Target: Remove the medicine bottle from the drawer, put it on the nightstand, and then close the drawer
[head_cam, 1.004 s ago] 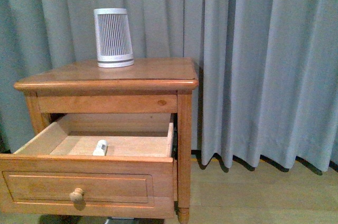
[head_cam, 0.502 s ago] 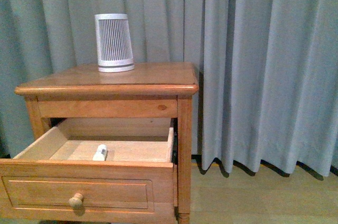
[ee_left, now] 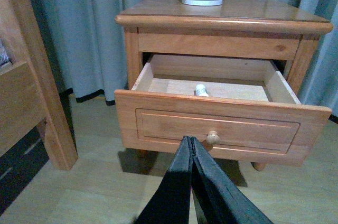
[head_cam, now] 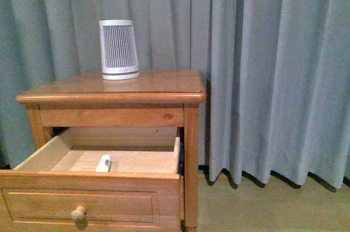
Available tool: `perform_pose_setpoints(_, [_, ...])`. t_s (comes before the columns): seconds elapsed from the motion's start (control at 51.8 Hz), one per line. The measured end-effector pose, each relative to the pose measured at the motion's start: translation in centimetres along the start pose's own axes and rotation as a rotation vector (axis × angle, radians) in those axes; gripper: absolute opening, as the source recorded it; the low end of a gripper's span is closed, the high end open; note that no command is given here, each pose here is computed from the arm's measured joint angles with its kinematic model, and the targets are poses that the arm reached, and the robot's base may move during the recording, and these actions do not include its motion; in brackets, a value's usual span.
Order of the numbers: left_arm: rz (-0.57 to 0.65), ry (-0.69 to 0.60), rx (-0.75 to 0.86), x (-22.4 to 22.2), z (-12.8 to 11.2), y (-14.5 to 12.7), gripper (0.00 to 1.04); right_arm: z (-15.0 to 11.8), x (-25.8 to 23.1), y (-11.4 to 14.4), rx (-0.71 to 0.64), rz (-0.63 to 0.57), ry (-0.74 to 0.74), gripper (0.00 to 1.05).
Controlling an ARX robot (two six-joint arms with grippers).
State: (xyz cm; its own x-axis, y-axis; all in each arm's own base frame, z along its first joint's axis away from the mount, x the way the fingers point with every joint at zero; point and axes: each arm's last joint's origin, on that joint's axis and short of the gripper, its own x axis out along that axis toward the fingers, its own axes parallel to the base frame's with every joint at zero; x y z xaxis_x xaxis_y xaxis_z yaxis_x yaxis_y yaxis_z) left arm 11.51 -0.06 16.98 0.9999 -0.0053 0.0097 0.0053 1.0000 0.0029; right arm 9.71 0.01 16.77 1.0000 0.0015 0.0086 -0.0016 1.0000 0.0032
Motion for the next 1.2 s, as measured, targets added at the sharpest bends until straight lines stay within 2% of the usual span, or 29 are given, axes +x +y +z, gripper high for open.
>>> perform_pose_setpoints(0.386, [0.0,0.0,0.0,-0.8,-0.1,0.0,0.03,0.0,0.0,0.0,0.0,0.0,0.0,0.98])
perform_pose_setpoints(0.425, [0.001,0.032,0.0,-1.2,-0.4,0.0,0.03,0.0,0.0,0.0,0.0,0.0,0.0,0.98])
perform_pose_setpoints(0.656, [0.001,0.005,0.0,-1.8,-0.3,0.0,0.03,0.0,0.0,0.0,0.0,0.0,0.0,0.98])
perform_pose_setpoints(0.714, [0.002,0.003,0.0,-1.8,-0.3,0.0,0.13,0.0,0.0,0.0,0.0,0.0,0.0,0.98])
perform_pose_setpoints(0.811, [0.0,0.004,0.0,-1.8,-0.3,0.0,0.38,0.0,0.0,0.0,0.0,-0.004,0.0,0.98])
perform_pose_setpoints(0.965, [0.0,0.005,0.0,-1.8,-0.3,0.0,0.65,0.0,0.0,0.0,0.0,-0.004,0.0,0.98])
perform_pose_setpoints(1.004, [0.001,0.004,0.0,-1.8,-0.3,0.0,0.75,0.0,0.0,0.0,0.0,-0.003,0.0,0.98])
perform_pose_setpoints(1.081, [0.001,0.004,0.0,-1.8,-0.3,0.0,0.89,0.0,0.0,0.0,0.0,-0.003,0.0,0.98])
perform_pose_setpoints(1.158, [0.001,0.004,0.0,-1.8,-0.3,0.0,0.99,0.0,0.0,0.0,0.0,-0.003,0.0,0.98])
perform_pose_setpoints(1.197, [0.001,0.003,0.0,-1.8,-0.3,0.0,0.98,0.0,0.0,0.0,0.0,-0.003,0.0,0.98])
